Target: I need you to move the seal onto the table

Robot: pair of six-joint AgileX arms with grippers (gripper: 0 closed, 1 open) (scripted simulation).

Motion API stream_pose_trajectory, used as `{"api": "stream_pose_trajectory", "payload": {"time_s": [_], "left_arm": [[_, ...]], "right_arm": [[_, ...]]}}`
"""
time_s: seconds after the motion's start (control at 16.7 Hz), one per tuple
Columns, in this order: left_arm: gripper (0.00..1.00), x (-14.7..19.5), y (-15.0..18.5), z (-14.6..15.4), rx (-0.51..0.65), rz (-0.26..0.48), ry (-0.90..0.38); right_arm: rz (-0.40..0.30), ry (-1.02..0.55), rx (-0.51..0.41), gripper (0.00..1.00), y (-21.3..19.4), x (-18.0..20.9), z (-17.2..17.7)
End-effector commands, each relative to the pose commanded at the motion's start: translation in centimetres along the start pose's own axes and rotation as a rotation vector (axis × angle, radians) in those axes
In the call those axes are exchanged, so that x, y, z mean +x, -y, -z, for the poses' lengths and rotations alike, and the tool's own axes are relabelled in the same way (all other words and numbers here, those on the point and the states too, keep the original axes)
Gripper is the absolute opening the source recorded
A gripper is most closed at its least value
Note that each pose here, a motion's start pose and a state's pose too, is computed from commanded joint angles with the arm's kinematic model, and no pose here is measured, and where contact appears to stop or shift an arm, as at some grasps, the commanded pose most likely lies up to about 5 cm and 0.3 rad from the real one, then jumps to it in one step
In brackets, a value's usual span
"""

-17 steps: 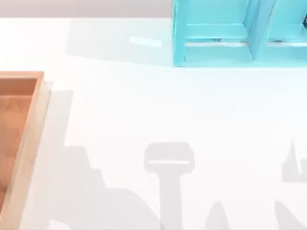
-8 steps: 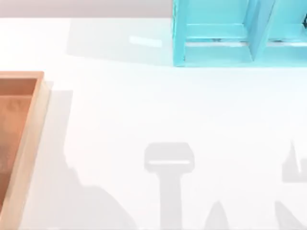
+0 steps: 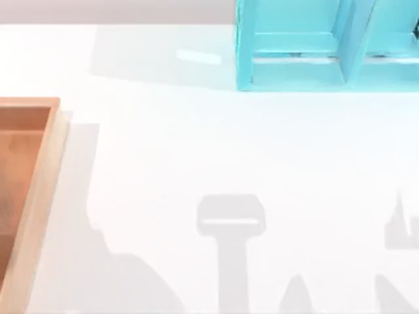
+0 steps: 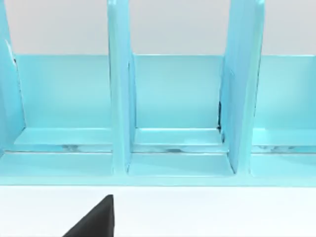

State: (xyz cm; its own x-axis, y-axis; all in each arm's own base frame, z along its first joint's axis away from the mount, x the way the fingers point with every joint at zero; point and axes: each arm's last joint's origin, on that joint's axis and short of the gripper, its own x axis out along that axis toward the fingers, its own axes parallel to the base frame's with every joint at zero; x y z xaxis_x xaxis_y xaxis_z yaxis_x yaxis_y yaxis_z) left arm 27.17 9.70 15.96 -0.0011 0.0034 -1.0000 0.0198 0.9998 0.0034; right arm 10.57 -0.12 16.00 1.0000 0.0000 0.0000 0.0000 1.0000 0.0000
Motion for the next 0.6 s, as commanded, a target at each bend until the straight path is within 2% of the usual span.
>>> {"api": "stream_pose_trajectory", "payload": {"time_s": [0.3, 0.6], "left_arm": [[0.02, 0.0, 0.0, 0.0, 0.0, 0.0, 0.0], [0.0, 0.0, 0.0, 0.0, 0.0, 0.0, 0.0]], "right_arm": [[0.0, 0.0, 0.0, 1.0, 0.0, 0.0, 0.0], [0.0, 0.0, 0.0, 1.0, 0.0, 0.0, 0.0]]}}
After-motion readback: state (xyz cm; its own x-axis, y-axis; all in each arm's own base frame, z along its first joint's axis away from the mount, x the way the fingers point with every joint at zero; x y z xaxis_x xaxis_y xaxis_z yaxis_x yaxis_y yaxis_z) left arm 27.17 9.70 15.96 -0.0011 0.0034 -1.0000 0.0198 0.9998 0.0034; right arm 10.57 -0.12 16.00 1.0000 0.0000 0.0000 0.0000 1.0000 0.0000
